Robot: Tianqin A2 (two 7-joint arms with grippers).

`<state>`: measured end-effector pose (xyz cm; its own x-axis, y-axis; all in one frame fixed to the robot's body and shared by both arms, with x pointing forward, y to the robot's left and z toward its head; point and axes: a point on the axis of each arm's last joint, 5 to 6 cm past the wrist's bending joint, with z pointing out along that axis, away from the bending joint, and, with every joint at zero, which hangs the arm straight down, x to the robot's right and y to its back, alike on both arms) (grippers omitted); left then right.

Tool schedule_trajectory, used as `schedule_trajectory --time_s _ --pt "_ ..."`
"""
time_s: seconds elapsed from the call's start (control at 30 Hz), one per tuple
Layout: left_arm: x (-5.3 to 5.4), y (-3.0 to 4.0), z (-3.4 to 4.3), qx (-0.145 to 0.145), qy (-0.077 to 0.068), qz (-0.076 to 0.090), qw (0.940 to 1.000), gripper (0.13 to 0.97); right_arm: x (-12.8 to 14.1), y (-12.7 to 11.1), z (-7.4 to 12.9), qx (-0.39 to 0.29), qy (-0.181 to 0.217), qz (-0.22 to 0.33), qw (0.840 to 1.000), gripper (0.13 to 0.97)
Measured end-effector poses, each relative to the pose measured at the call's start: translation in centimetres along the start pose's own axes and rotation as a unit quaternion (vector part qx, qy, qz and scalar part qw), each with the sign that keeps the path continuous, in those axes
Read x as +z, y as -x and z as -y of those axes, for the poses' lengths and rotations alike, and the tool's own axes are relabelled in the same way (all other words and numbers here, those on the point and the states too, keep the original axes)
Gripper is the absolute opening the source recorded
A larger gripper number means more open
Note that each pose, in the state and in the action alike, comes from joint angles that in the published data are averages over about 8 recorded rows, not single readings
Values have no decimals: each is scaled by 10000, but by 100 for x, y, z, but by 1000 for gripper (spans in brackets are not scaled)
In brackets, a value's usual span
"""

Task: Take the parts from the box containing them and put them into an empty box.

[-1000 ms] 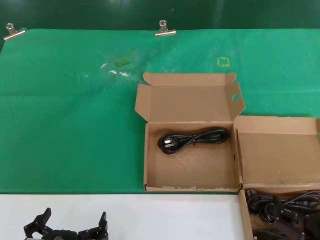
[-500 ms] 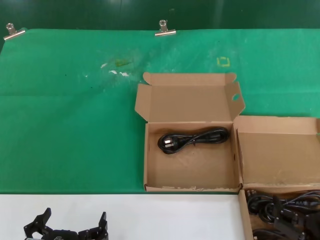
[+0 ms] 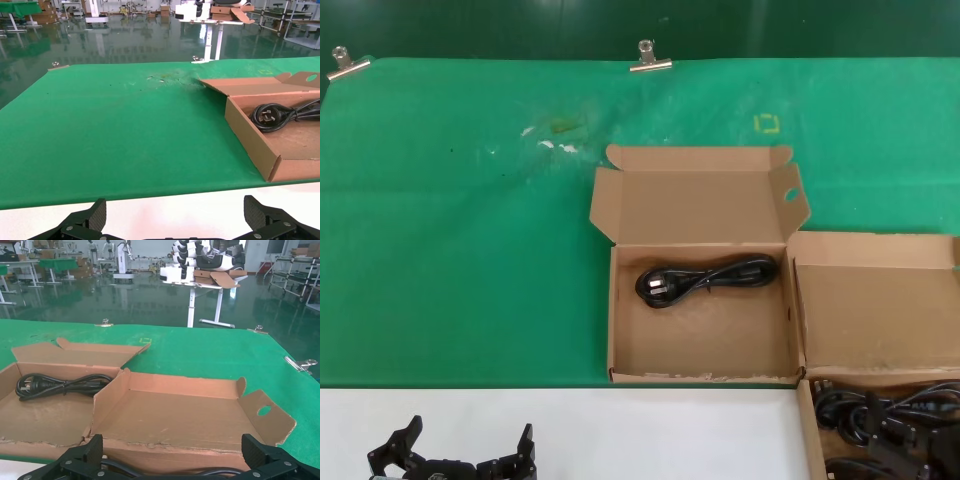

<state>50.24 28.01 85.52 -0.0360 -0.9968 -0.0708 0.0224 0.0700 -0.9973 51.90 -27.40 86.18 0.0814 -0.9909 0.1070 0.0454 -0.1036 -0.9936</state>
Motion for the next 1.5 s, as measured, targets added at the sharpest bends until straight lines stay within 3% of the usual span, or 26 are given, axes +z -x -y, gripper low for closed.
schedule_trajectory --time_s 1.5 --pt "0 0 0 0 0 0 10000 966 0 0 0 0 0 0 10000 966"
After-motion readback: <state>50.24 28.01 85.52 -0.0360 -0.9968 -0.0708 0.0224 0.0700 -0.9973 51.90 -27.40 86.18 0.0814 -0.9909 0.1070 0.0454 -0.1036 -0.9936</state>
